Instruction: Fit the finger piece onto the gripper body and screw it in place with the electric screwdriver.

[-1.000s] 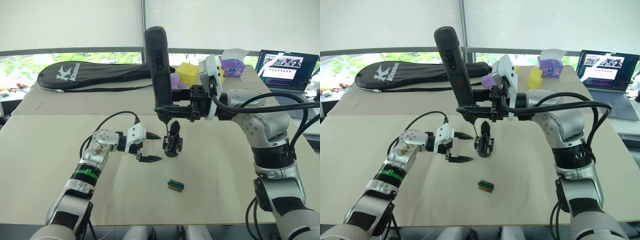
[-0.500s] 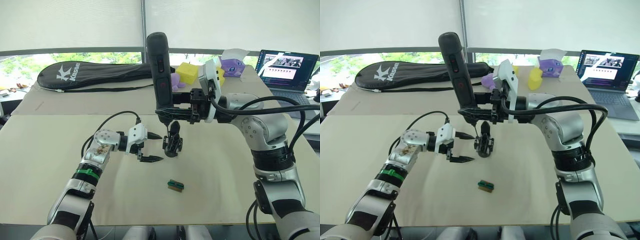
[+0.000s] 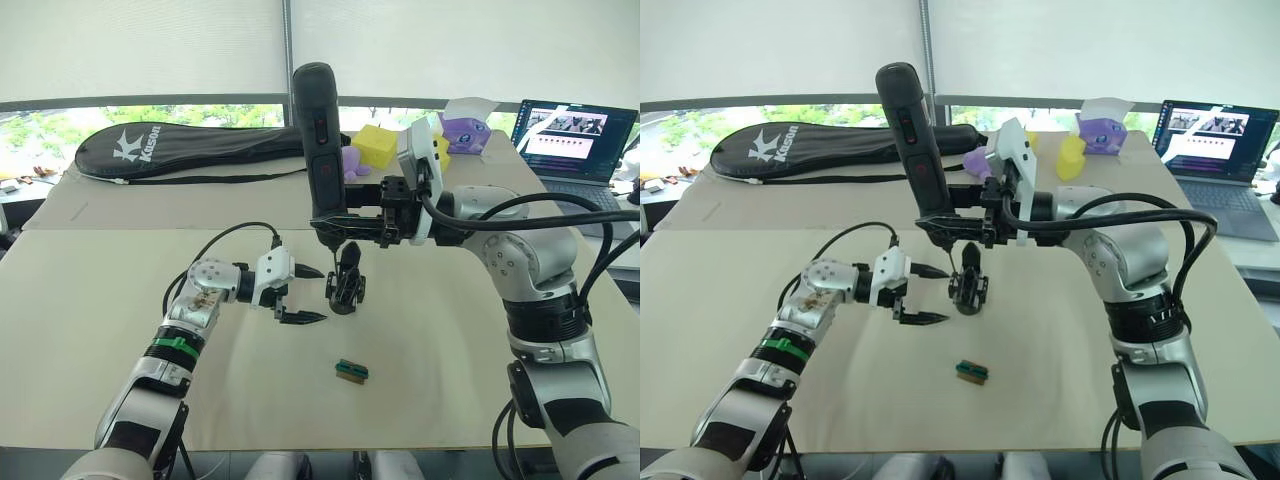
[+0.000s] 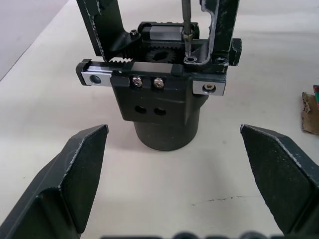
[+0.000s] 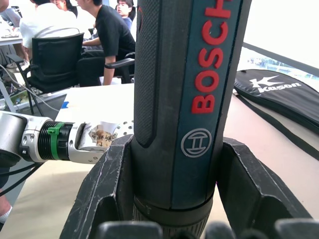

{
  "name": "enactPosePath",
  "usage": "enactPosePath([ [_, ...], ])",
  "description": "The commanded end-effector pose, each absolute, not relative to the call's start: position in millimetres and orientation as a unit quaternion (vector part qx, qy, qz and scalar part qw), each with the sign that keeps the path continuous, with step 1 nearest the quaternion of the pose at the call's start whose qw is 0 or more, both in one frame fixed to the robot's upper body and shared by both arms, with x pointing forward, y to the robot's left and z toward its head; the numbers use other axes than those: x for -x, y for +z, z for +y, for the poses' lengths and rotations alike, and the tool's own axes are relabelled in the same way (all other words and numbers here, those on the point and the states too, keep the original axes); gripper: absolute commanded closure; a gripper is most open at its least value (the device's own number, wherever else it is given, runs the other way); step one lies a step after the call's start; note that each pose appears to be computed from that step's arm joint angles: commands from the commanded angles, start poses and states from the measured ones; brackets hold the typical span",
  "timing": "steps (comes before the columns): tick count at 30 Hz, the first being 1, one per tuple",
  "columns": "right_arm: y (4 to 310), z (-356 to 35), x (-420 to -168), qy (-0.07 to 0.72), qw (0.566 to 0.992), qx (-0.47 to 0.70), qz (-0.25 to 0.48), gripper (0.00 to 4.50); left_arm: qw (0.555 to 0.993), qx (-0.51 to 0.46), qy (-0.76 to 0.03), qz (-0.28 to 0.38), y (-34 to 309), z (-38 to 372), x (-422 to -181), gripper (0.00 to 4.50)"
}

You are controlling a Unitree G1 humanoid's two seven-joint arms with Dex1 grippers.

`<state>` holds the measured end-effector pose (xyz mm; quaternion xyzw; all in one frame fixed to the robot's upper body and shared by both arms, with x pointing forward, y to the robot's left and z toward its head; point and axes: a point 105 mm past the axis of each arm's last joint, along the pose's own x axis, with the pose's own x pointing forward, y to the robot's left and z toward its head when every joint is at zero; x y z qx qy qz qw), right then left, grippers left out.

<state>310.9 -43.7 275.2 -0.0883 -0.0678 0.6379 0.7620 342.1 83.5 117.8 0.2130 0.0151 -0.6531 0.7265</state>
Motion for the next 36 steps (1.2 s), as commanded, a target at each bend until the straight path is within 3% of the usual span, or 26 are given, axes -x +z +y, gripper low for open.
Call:
enactPosePath([
  [1, 301, -47, -300, 0.640, 0.753, 0.095, -0.118, 2.53, 0.725, -0.224, -0.651, -0.010, 131, 81, -345, 0.00],
  [36, 284, -49, -302, 0.637, 0.756, 0.099, -0.114, 2.53, 0.720, -0.214, -0.660, -0.002, 122, 75, -341, 0.00],
])
